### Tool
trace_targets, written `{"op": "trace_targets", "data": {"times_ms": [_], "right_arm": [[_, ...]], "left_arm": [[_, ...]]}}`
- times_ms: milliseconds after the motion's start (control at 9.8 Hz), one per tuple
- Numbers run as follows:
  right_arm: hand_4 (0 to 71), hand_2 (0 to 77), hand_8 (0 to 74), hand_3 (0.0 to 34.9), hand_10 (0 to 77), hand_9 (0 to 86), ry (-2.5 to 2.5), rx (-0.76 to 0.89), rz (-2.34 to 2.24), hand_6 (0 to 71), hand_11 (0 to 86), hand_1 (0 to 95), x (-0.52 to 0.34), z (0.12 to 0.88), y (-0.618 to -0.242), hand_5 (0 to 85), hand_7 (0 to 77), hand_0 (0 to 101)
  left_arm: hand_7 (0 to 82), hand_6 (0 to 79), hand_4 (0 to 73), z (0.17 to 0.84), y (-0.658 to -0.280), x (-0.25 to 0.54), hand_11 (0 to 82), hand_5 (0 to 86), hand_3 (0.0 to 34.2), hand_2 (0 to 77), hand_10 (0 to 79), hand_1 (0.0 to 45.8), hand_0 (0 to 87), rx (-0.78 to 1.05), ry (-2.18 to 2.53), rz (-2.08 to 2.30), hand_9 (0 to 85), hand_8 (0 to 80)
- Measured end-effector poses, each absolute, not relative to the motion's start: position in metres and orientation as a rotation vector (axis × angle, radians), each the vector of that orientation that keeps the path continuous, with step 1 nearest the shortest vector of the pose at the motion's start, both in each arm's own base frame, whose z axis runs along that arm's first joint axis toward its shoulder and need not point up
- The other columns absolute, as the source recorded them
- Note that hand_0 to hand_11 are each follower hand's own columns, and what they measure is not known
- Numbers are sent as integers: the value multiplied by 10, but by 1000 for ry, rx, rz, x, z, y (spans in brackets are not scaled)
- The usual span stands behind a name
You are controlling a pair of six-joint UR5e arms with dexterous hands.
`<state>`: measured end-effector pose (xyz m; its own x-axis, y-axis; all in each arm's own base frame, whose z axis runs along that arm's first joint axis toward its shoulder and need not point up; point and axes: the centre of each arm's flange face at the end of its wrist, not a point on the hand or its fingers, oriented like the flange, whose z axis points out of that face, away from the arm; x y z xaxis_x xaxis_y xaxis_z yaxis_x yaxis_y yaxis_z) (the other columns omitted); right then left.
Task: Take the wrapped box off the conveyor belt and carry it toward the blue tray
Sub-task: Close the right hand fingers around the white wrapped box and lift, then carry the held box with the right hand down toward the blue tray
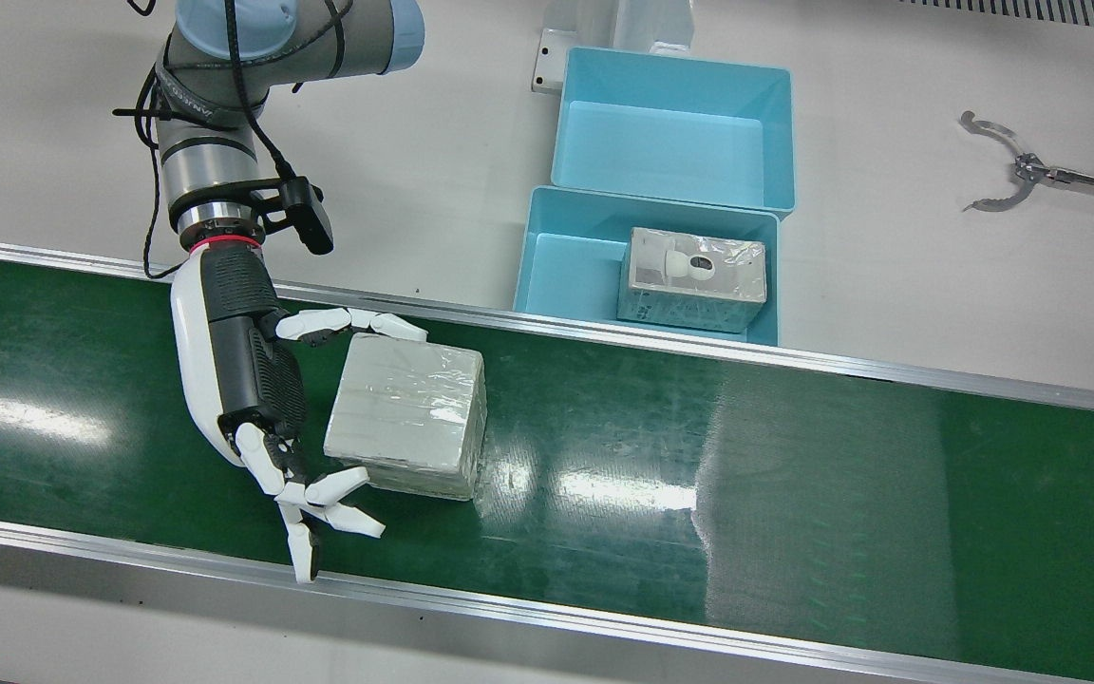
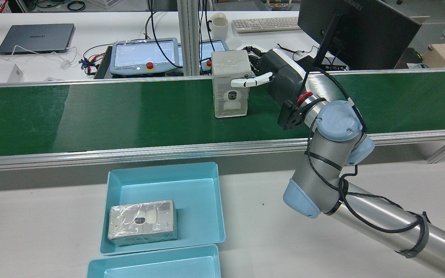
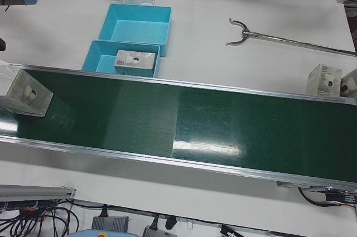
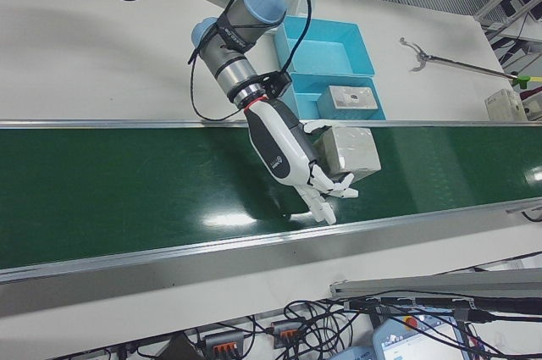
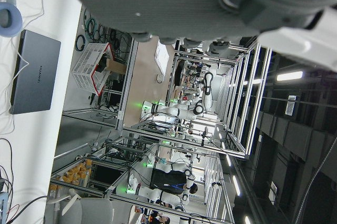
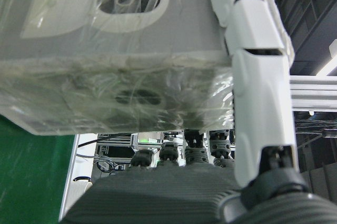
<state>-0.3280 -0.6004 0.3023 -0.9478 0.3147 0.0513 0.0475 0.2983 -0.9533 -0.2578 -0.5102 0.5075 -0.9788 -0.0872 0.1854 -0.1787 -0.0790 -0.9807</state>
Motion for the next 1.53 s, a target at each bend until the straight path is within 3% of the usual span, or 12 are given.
{"op": "trace_targets", "data": {"times_ms": [102, 204, 306, 408, 510, 612, 714, 918, 1327, 1429, 1531], "right_arm": [[87, 196, 54, 21, 44, 16, -2334, -337, 1704, 158, 16, 218, -332, 302, -599, 464, 142, 536], [93, 229, 82, 5, 71, 87, -2332, -338, 1705, 229, 65, 191, -335, 302, -599, 529, 202, 548], [109, 262, 175, 5, 164, 180, -2330, -337, 1707, 289, 164, 164, -335, 303, -599, 578, 262, 541], [125, 284, 267, 9, 262, 273, -2333, -336, 1709, 322, 251, 125, -334, 303, -599, 622, 278, 554], [147, 284, 349, 0, 311, 349, -2349, -336, 1704, 349, 327, 125, -329, 299, -599, 660, 295, 561], [131, 284, 387, 20, 333, 436, -2372, -333, 1693, 393, 409, 125, -322, 292, -598, 709, 322, 540], [131, 284, 387, 20, 333, 436, -2395, -325, 1676, 393, 409, 125, -317, 283, -597, 709, 322, 540], [93, 284, 355, 5, 333, 382, -2438, -315, 1612, 415, 491, 125, -320, 266, -589, 698, 327, 535], [125, 284, 349, 5, 344, 404, -2554, -409, 1407, 420, 513, 125, -388, 241, -555, 698, 333, 515], [142, 322, 382, 6, 349, 425, -2586, -438, 1375, 420, 513, 33, -400, 237, -548, 698, 333, 514], [142, 322, 382, 6, 349, 425, -2609, -474, 1349, 420, 513, 33, -414, 233, -541, 698, 333, 514]], "left_arm": [[0, 0, 0, 507, -510, -258, 5, 11, 0, 5, 5, 0, 0, 302, -2088, 2242, 0, 5], [0, 0, 0, 508, -510, -258, 5, 5, 0, 5, 5, 0, 0, 302, -2088, 2242, 0, 5], [5, 0, 0, 507, -510, -258, 5, 11, 0, 5, 5, 0, 0, 302, -2088, 2242, 0, 5], [5, 0, 0, 508, -510, -258, 5, 11, 0, 5, 5, 0, 0, 302, -2088, 2242, 0, 5], [5, 0, 0, 508, -510, -258, 5, 5, 0, 5, 5, 0, 0, 302, -2088, 2242, 5, 5], [0, 0, 0, 507, -510, -258, 5, 5, 0, 5, 5, 0, 0, 302, -2088, 2242, 5, 5], [5, 0, 0, 507, -510, -258, 5, 5, 0, 5, 5, 0, 0, 302, -2088, 2242, 0, 5], [0, 0, 0, 508, -510, -258, 5, 5, 0, 5, 5, 0, 0, 302, -2088, 2242, 0, 5], [0, 0, 0, 508, -510, -258, 5, 5, 0, 5, 5, 0, 0, 302, -2088, 2242, 0, 5], [0, 0, 0, 508, -510, -258, 5, 5, 0, 5, 5, 0, 0, 302, -2088, 2242, 0, 5], [0, 0, 0, 508, -510, -258, 5, 11, 0, 5, 5, 0, 0, 302, -2088, 2242, 0, 5]]}}
